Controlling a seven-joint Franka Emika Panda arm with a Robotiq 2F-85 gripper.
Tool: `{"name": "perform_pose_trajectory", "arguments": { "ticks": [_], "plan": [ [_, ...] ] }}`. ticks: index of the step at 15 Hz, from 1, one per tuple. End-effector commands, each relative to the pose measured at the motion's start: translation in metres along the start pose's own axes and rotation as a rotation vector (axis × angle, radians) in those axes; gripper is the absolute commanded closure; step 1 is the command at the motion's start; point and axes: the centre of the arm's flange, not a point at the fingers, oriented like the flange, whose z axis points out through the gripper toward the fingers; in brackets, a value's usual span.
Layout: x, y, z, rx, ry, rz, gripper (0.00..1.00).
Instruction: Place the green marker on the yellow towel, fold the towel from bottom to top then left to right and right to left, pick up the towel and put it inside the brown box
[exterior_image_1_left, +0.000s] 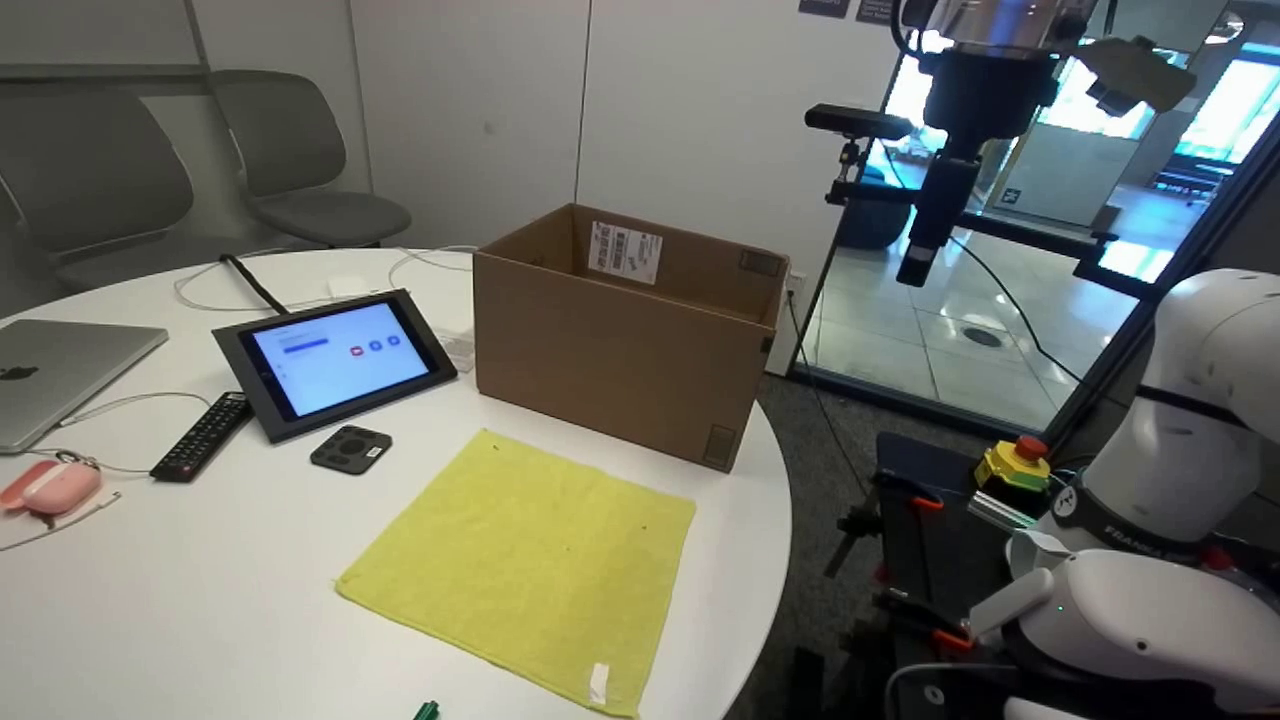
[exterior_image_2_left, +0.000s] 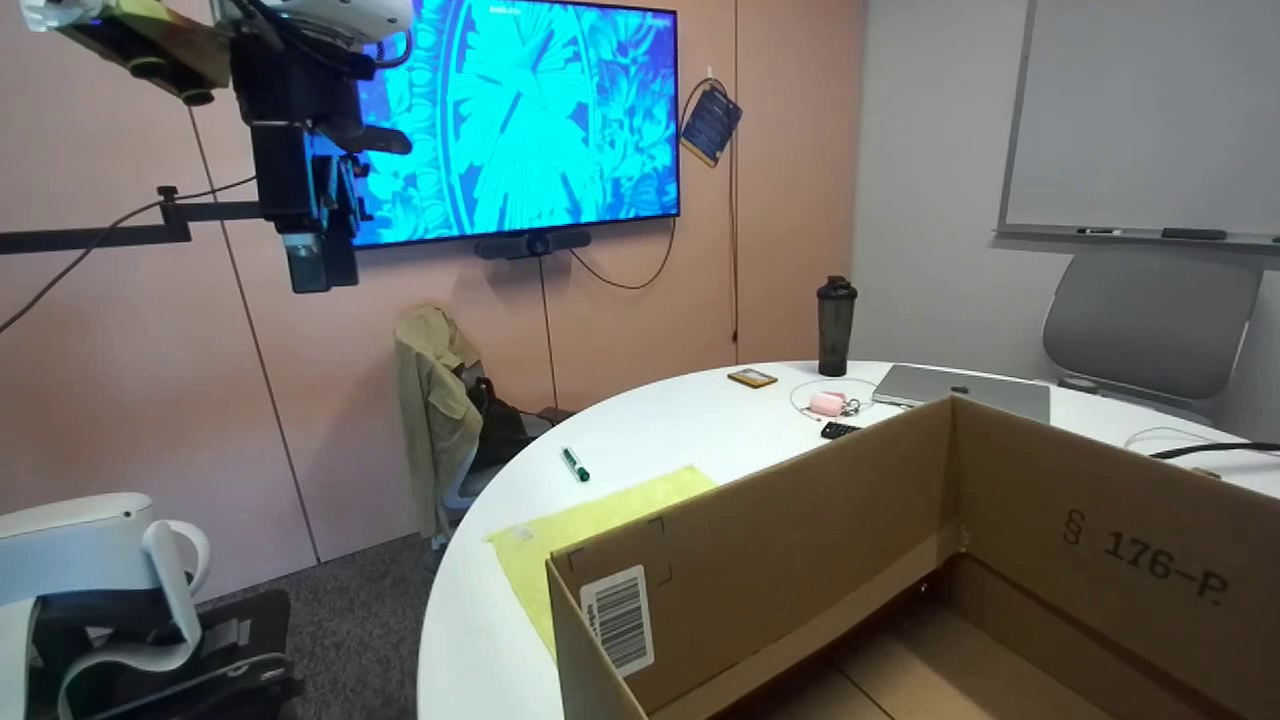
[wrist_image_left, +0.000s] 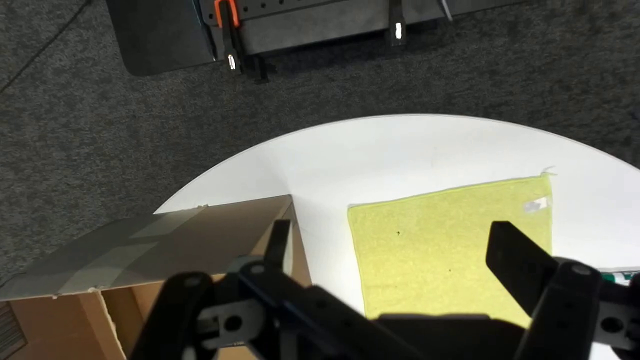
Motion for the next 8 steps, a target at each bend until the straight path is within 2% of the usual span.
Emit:
{"name": "perform_pose_trajectory", "arguments": {
  "ticks": [1,4,8],
  "plan": [
    [0.016,-0.028,0.002,-0.009,0.028,-0.075,0.0],
    [0.031,-0.068,0.009,0.006,0.062,-0.157,0.0],
    [0.045,-0.142,0.027,0.051,0.124,-0.269,0.0]
  ]
}}
